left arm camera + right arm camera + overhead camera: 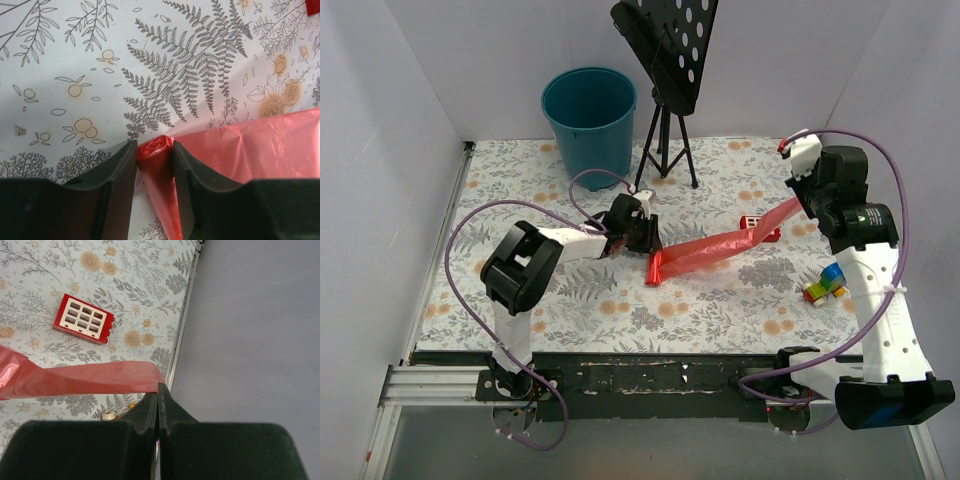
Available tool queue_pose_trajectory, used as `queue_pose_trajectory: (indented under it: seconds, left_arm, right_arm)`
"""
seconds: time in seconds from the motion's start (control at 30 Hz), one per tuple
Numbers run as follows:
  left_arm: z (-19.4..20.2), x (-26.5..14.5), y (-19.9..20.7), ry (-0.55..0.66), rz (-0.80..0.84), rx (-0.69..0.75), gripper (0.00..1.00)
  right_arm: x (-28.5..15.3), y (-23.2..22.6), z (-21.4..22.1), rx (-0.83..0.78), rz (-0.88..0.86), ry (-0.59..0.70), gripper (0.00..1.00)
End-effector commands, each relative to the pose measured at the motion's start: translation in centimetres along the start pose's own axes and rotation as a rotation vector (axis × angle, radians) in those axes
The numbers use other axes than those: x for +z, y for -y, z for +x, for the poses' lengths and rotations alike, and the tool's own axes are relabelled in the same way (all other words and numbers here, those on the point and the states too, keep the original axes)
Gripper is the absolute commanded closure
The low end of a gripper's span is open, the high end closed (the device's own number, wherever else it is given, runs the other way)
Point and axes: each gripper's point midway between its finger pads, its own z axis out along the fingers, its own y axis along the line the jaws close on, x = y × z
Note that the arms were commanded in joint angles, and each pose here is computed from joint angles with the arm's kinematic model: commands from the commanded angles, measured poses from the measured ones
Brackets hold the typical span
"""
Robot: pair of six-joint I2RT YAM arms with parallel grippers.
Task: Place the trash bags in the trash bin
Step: Unfold the trash bag at the center of the board, then tear the trash bag at the center of the board.
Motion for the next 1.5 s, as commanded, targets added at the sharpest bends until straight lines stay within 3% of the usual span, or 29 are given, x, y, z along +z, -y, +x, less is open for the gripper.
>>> queue_pose_trajectory:
  seconds: [0.0, 0.13, 0.27, 0.3, 0.37, 0.43, 0.53, 0.63, 0.73, 0.93, 1.17, 1.47]
  left_arm:
    - [15.1, -0.5, -6.0, -0.454, -0.223, -0.036, 0.71]
    - [13.8, -0.8, -5.8, -0.413, -0.217, -0.011, 0.97]
    - [8.9, -2.5, -2.9, -0.304, -0.08, 0.033, 1.0]
    - [7.5, -3.3, -2.2, -0.276, -0.034, 0.038, 1.0]
    - [4.2, -5.3, -0.6, -0.208, 0.068, 0.054, 1.0]
    - [0.7, -8.2, 1.0, -0.121, 0.167, 0.107, 1.0]
    - [-2.0, -11.7, 3.6, -0.032, 0.285, 0.282, 1.0]
    - [-3.4, -14.6, 5.3, 0.044, 0.334, 0.384, 1.0]
    - [-4.8, -17.0, 6.9, 0.096, 0.374, 0.437, 1.0]
    - [-9.0, -21.4, 9.2, 0.203, 0.368, 0.512, 1.0]
    - [-13.0, -25.6, 10.6, 0.356, 0.311, 0.584, 1.0]
    - [-13.5, -28.0, 11.8, 0.415, 0.34, 0.593, 1.0]
  right_arm:
    - [-0.2, 0.6, -0.9, 0.032, 0.032, 0.063, 0.99]
    - [0.2, 0.1, -0.1, 0.019, 0.029, 0.053, 0.99]
    - [1.7, -2.2, 3.1, -0.033, -0.049, -0.007, 0.99]
    - [2.2, -3.8, 4.0, -0.062, -0.128, -0.018, 0.88]
    - [2.3, -7.9, 5.2, -0.106, -0.339, -0.028, 0.51]
    - [1.9, -10.4, 5.0, -0.1, -0.482, -0.004, 0.41]
    - [0.4, -12.7, 1.3, -0.117, -0.641, 0.195, 0.23]
    - [-1.5, -15.4, -3.0, -0.162, -0.797, 0.388, 0.22]
    - [-3.5, -19.3, -6.8, -0.193, -0.951, 0.498, 0.23]
    - [-5.5, -23.2, -14.1, -0.119, -1.09, 0.719, 0.22]
    - [-7.1, -27.0, -16.7, -0.101, -1.257, 0.778, 0.22]
    - [-6.1, -31.0, -17.8, -0.079, -1.313, 0.747, 0.22]
